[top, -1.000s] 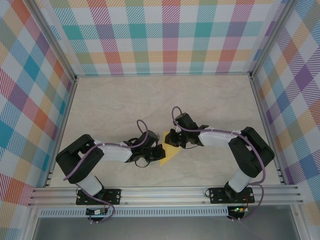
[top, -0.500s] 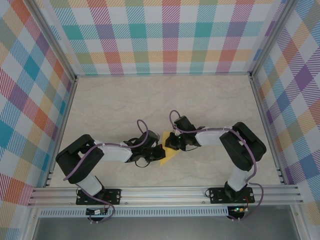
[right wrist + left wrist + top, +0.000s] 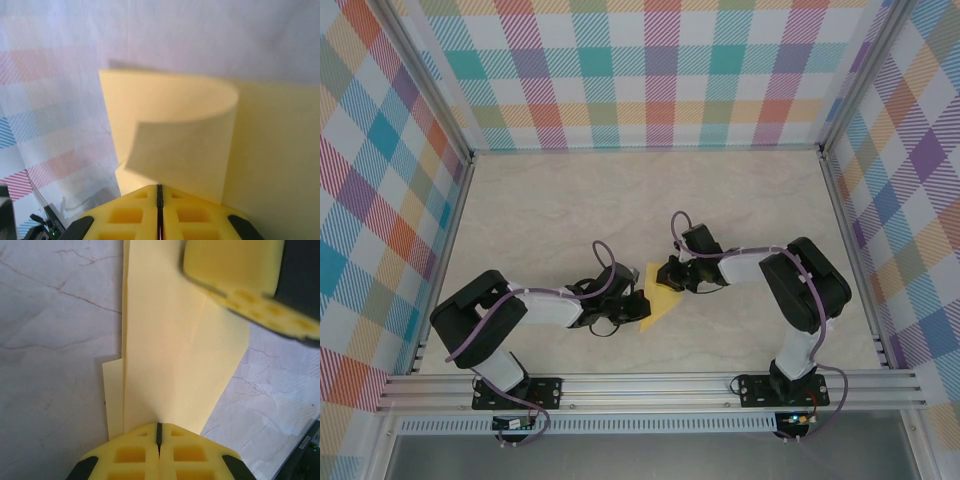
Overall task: Fold a paper plane with a square sheet of paper (pick it up from the middle)
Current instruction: Fourth fold the wing at the center of the table.
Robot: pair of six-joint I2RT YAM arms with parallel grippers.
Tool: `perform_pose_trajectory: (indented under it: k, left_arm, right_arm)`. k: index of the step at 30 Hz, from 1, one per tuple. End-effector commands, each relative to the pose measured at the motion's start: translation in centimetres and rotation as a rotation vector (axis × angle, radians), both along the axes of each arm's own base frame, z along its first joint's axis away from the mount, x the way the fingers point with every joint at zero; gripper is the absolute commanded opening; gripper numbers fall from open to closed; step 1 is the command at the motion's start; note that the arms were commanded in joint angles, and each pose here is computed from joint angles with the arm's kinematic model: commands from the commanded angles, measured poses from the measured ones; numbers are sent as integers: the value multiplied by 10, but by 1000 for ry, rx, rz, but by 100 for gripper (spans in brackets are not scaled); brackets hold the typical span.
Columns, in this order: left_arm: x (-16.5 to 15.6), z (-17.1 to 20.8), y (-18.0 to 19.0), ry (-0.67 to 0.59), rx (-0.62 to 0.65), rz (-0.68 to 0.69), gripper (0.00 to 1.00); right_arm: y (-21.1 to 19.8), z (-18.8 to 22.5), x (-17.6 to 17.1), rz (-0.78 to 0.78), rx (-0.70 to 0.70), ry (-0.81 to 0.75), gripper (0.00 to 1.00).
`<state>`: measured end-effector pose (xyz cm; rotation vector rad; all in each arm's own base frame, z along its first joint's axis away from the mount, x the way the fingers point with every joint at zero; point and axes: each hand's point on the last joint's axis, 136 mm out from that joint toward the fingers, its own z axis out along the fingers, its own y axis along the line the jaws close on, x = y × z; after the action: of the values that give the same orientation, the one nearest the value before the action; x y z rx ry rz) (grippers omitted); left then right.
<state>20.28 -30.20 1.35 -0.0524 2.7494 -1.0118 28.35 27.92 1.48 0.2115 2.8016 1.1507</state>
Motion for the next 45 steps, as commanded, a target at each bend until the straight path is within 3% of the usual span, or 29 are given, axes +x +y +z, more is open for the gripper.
perform_pose_trajectory:
  k: [1, 13, 23, 28, 34, 45]
  left_arm:
    - [-56, -71, 67, 193, 323, -21, 1]
    - [-58, -74, 68, 204, 329, -27, 1]
    - [-55, -71, 65, 198, 323, -28, 1]
    - [-56, -71, 67, 195, 331, -25, 1]
    - [-55, -72, 66, 195, 334, -23, 1]
    - [-56, -74, 62, 200, 331, -35, 1]
  right_arm:
    - [-34, -18, 32, -107, -91, -91, 10]
    - [-57, -20, 55, -167, -102, -92, 11]
    - [-60, -4, 69, -156, -136, -90, 12]
    - [-54, 25, 70, -135, -96, -124, 13]
    - [-33, 61, 55, -65, 37, -162, 13]
    - [7, 30, 6, 64, 89, -60, 7]
